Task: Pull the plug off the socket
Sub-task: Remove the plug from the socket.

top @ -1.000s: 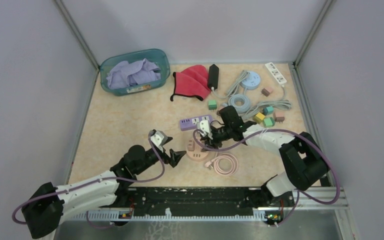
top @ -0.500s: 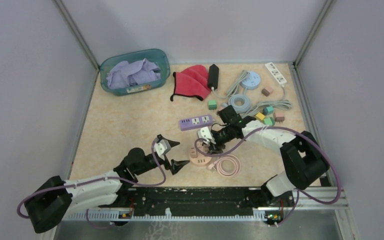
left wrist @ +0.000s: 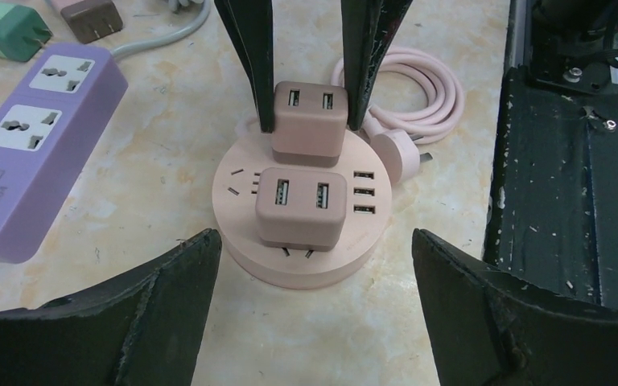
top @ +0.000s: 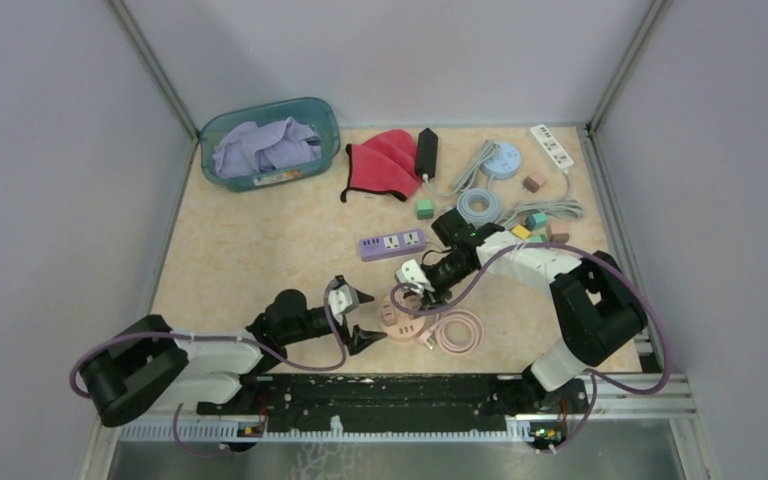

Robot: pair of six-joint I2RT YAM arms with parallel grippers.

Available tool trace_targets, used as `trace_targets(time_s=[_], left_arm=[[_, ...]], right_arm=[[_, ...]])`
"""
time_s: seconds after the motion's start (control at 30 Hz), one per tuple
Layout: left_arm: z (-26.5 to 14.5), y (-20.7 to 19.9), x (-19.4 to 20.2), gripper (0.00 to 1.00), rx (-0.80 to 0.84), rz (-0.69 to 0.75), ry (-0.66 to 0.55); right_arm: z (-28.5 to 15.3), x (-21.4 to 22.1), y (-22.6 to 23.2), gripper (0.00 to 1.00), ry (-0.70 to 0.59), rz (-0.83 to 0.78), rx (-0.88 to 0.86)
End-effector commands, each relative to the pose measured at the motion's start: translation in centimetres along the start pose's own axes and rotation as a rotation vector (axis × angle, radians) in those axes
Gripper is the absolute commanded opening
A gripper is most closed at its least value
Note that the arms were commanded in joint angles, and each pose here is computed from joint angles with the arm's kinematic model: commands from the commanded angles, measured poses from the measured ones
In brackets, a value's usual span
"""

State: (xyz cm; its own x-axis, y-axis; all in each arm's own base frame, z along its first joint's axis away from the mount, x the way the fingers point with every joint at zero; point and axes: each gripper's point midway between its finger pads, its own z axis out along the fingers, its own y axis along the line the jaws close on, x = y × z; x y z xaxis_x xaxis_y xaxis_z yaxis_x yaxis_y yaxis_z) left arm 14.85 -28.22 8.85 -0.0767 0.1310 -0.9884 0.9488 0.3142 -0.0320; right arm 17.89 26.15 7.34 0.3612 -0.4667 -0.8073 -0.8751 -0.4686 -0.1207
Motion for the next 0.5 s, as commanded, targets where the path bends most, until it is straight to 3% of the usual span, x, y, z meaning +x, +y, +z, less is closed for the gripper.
trace_targets(time_s=[0.0,0.27,0.47], left_arm=[[1.7,0.2,-2.3,0.91,0.026,0.041,-0.061],[3.2,0.4,-2.0,0.84,0.033,0.001,-0.070],[4.1,0.5,-1.4,0.71,0.042,-0.027,-0.047]], right_arm=[[-0.1,-1.1,-0.4,0.30,-0.028,-0.054,-0.003],[0.0,-1.1,-0.3,0.31,-0.032,-0.049,-0.003],[0.0,-1.1,-0.4,0.31,-0.033,-0.047,0.000]])
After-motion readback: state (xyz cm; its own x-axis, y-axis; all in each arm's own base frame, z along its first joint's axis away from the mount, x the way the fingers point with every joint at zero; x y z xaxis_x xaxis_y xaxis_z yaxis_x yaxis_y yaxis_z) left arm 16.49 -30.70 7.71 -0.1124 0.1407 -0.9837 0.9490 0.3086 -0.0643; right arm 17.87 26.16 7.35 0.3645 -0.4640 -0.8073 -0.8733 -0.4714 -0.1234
